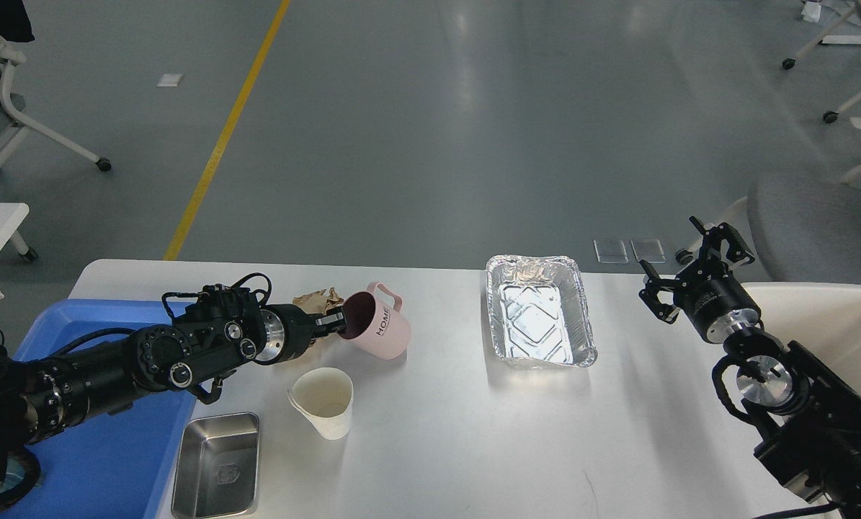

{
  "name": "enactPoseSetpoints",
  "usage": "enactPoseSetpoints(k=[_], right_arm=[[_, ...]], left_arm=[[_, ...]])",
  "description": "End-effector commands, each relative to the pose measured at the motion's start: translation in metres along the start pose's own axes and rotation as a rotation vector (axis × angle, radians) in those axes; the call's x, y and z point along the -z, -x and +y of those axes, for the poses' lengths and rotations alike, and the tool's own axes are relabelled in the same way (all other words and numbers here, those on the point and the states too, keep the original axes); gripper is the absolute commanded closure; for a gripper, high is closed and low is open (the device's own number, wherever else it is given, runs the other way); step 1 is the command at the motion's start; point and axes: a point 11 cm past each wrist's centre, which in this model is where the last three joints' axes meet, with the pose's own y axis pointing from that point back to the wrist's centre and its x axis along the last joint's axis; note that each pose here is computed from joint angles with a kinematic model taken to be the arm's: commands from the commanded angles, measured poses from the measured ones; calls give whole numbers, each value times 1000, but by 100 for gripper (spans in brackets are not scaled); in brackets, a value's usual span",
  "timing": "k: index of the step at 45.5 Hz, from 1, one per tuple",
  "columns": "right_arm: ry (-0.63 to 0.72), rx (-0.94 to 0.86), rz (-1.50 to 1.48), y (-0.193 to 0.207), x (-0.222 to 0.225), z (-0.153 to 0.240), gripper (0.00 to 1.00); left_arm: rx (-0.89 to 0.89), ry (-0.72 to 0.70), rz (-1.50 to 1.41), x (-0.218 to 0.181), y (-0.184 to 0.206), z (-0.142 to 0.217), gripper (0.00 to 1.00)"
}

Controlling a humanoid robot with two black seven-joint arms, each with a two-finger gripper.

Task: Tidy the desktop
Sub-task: 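Lift the pink mug with the left gripper and carry it over the blue tray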

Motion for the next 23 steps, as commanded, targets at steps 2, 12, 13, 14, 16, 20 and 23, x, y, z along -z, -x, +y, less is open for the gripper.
enactPoseSetpoints(k=[2, 12, 13, 14, 16, 20, 23], right_arm=[[0, 0, 0, 0, 0, 0, 0], [-4, -1, 1, -1, 2, 0, 0], [-4, 0, 2, -1, 3, 0, 0], [-4, -3, 3, -2, 3, 1, 0], [-4, -5, 5, -3, 3, 1, 0], [-3, -5, 4, -3, 3, 2, 0], [-2, -6, 3, -3, 2, 2, 0]], left_arm=[[-2, 8, -8, -4, -6, 3, 100], [89, 22, -36, -8, -34, 33, 100], [99, 34, -39, -10, -37, 39, 100], [111, 45, -42, -12, -39, 44, 100], [131, 62, -46, -14, -44, 54, 100], [158, 72, -58, -13, -56, 75, 100], [164, 72, -68, -11, -68, 91, 100]])
